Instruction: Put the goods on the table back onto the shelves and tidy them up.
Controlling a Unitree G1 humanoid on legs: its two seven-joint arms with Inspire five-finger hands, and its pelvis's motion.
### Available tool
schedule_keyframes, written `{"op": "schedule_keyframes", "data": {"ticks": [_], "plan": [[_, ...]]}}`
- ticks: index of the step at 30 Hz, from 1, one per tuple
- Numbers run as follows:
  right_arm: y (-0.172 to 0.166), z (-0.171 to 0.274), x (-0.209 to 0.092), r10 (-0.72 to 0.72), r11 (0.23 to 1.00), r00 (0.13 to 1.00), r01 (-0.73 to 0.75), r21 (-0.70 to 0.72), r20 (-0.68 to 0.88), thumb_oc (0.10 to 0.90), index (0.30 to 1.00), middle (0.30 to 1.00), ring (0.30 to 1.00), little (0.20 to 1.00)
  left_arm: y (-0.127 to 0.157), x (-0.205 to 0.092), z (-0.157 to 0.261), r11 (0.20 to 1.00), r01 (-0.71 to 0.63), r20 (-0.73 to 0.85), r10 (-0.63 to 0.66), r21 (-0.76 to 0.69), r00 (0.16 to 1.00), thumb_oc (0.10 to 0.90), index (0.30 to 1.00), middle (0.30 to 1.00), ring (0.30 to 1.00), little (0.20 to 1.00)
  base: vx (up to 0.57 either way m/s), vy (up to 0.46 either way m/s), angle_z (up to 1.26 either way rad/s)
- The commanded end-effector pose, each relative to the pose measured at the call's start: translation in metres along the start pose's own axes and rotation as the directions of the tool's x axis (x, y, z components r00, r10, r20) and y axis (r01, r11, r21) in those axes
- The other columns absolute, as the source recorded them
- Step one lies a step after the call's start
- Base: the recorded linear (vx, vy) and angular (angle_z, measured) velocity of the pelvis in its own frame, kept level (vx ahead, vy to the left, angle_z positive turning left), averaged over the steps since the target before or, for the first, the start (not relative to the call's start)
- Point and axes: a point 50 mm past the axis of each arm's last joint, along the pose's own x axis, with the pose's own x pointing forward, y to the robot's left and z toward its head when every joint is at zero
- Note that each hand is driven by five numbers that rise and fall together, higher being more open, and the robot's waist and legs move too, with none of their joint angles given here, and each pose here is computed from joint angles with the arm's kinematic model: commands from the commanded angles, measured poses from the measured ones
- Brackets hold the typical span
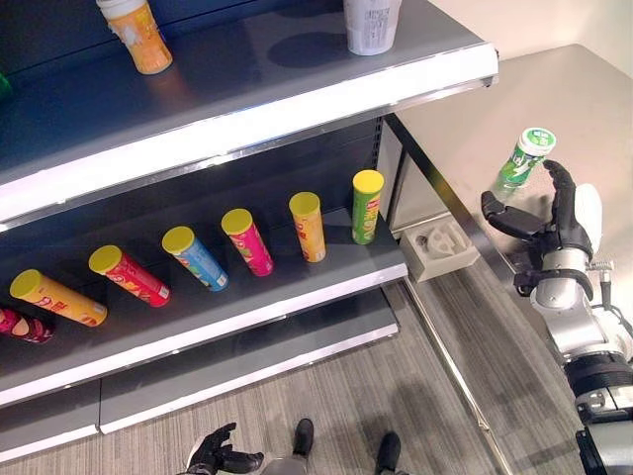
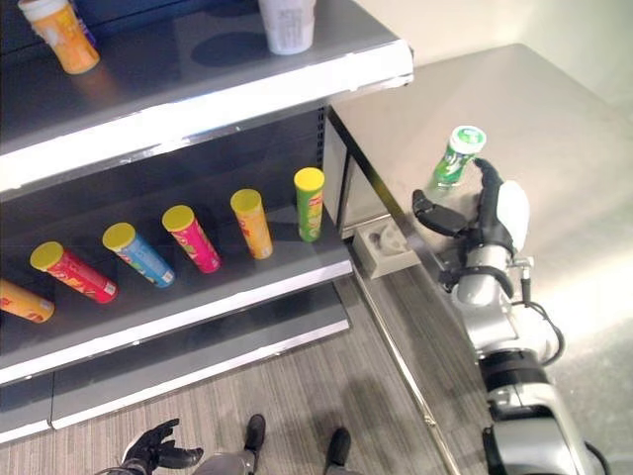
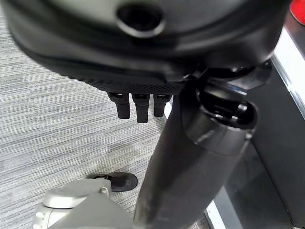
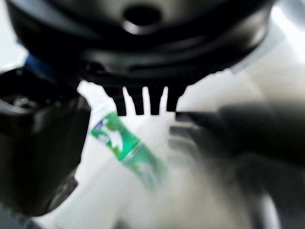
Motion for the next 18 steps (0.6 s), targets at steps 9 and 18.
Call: {"op": "schedule_keyframes", "data": {"ticks": [9, 18], "plan": [[-0.025, 0.034, 0.004, -0.205, 0.979, 0.966, 0.202, 0.037, 0.157, 0.8, 0.9, 0.9, 0.9, 0.9, 0.019, 0.004, 0.018, 0.995, -0.069, 0.069, 0.064, 0.067, 0.996, 0.8, 0.9, 0.9, 0.9, 0.9, 0.0, -0.003, 0.0], [-0.025, 0.042, 0.029, -0.222, 0.974, 0.968, 0.217, 0.059, 0.113, 0.8, 0.9, 0.9, 0.9, 0.9, 0.018, 0.004, 0.021, 0.995, -0.058, 0.084, 0.051, 0.076, 0.995, 0.8, 0.9, 0.9, 0.9, 0.9, 0.0, 0.0, 0.0]]}}
